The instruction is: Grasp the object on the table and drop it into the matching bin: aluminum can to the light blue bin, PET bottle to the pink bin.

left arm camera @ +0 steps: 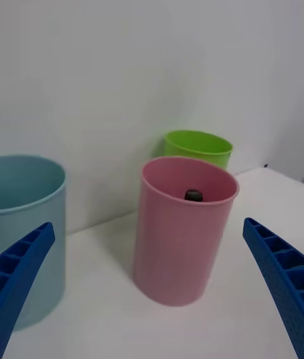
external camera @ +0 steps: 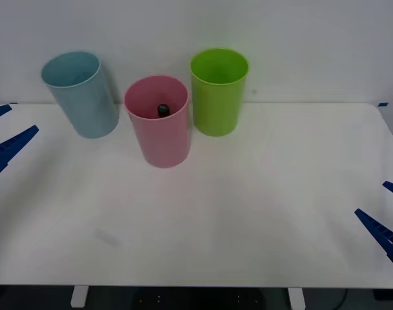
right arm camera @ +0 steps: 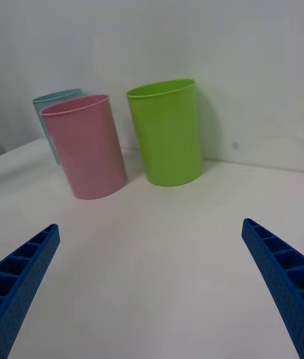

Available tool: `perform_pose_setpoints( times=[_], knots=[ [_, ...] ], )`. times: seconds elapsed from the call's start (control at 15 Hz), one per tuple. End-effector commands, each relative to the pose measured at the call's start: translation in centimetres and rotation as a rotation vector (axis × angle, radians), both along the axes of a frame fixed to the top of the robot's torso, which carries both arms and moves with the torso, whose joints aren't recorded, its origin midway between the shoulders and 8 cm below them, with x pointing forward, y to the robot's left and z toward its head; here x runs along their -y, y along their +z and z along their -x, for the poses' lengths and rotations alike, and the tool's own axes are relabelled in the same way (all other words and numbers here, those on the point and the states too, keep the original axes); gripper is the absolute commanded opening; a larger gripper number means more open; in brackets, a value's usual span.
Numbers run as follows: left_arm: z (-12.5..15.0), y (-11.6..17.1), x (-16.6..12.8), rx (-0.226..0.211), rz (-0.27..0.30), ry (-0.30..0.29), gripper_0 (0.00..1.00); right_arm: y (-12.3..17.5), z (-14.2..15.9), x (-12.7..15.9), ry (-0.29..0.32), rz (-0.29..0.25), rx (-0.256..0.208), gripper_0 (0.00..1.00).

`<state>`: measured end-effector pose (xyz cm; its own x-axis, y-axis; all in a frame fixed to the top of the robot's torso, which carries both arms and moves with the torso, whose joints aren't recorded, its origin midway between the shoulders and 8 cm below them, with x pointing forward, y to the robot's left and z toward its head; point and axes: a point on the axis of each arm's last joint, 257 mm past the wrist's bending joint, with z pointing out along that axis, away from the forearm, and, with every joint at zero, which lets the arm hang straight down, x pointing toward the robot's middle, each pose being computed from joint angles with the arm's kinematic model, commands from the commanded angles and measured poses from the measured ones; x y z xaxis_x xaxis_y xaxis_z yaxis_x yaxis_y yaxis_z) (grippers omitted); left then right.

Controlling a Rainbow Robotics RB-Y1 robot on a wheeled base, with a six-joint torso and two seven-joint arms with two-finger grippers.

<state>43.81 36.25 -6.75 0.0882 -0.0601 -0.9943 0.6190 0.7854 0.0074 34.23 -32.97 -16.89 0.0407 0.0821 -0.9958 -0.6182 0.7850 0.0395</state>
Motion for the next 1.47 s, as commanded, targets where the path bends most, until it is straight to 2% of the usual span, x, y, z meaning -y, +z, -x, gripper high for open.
perform_pose_setpoints(
  times=[0.07,0.2,0.4,0.8,1.13,1.47],
  knots=[
    [2.1,-2.2,-2.6,0.002,-0.081,0.059,1.00,0.0,0.0,0.0,0.000,0.000,0.000,1.00],
    [3.5,-3.7,-4.0,-0.003,-0.132,0.090,1.00,0.0,0.0,0.0,0.000,0.000,0.000,1.00],
    [5.9,-5.0,-5.4,-0.020,-0.148,0.109,1.00,0.0,0.0,0.0,0.000,0.000,0.000,1.00],
    [10.4,-6.7,-7.6,-0.072,-0.146,0.135,1.00,0.0,0.0,0.0,0.000,0.000,0.000,1.00],
    [12.0,-7.6,-8.0,-0.103,-0.107,0.145,1.00,0.0,0.0,0.0,0.000,0.000,0.000,1.00],
    [12.2,-7.9,-7.8,-0.116,-0.099,0.144,1.00,0.0,0.0,0.0,0.000,0.000,0.000,1.00]
  ],
)
